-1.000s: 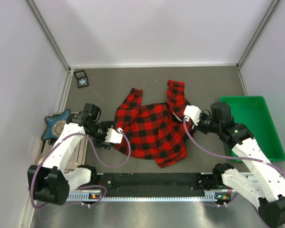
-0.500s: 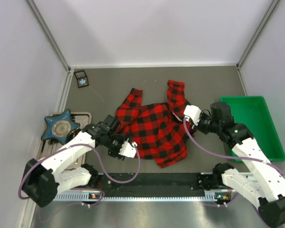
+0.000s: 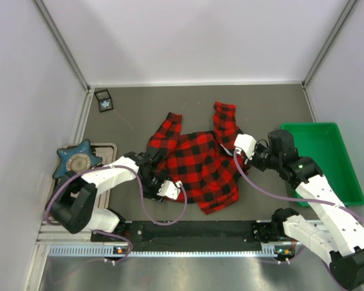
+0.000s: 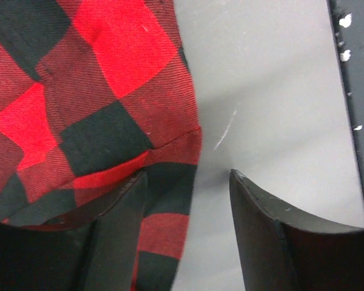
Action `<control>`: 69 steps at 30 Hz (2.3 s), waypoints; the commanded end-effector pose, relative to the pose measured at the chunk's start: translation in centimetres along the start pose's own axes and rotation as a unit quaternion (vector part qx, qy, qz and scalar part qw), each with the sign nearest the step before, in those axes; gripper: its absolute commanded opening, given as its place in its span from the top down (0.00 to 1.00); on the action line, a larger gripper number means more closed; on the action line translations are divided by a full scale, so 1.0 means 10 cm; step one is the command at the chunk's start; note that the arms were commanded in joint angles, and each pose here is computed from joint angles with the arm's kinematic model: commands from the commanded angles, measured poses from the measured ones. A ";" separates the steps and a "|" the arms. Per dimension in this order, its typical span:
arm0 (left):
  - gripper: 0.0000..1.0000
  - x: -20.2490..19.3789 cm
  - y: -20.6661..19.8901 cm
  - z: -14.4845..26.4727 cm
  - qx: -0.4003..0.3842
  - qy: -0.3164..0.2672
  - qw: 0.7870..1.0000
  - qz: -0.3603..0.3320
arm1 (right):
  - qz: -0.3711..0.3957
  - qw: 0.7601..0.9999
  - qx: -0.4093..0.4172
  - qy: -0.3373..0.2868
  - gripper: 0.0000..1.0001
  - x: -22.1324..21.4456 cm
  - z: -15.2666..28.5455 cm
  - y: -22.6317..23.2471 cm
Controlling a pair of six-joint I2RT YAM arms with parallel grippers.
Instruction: Pin the brooch onto the clothing
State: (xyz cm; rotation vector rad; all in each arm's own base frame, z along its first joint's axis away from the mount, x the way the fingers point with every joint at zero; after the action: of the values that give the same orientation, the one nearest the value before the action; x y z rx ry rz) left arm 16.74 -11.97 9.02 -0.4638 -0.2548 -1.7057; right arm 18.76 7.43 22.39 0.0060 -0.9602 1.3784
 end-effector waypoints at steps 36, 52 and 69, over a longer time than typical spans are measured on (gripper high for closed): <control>1.00 1.71 0.32 4.26 0.491 -0.545 0.656 0.178 | -0.020 0.881 -0.414 -0.227 1.00 1.85 2.12 -1.95; 1.00 2.14 -1.33 4.79 0.432 -0.631 0.644 -0.022 | 0.088 0.803 -0.377 -0.452 1.00 2.42 3.60 -1.21; 1.00 1.58 -1.15 4.19 0.467 -0.568 0.653 0.183 | -0.041 0.873 -0.339 -0.350 1.00 1.87 2.93 -0.93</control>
State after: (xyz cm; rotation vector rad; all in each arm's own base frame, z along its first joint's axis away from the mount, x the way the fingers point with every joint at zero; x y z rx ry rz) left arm 3.93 -7.12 58.24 -0.7842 -1.8991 -0.7535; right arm 1.55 5.31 59.11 0.0188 -2.1859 1.0542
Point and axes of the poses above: each gripper's point midway between its finger pads, its own z axis back along the fingers, its own y axis along the line the jaws close on, x = y × z, the point moved 8 cm from there along z, back along the fingers, and after that the axes turned 13 degrees about z, right-handed, at the moved point
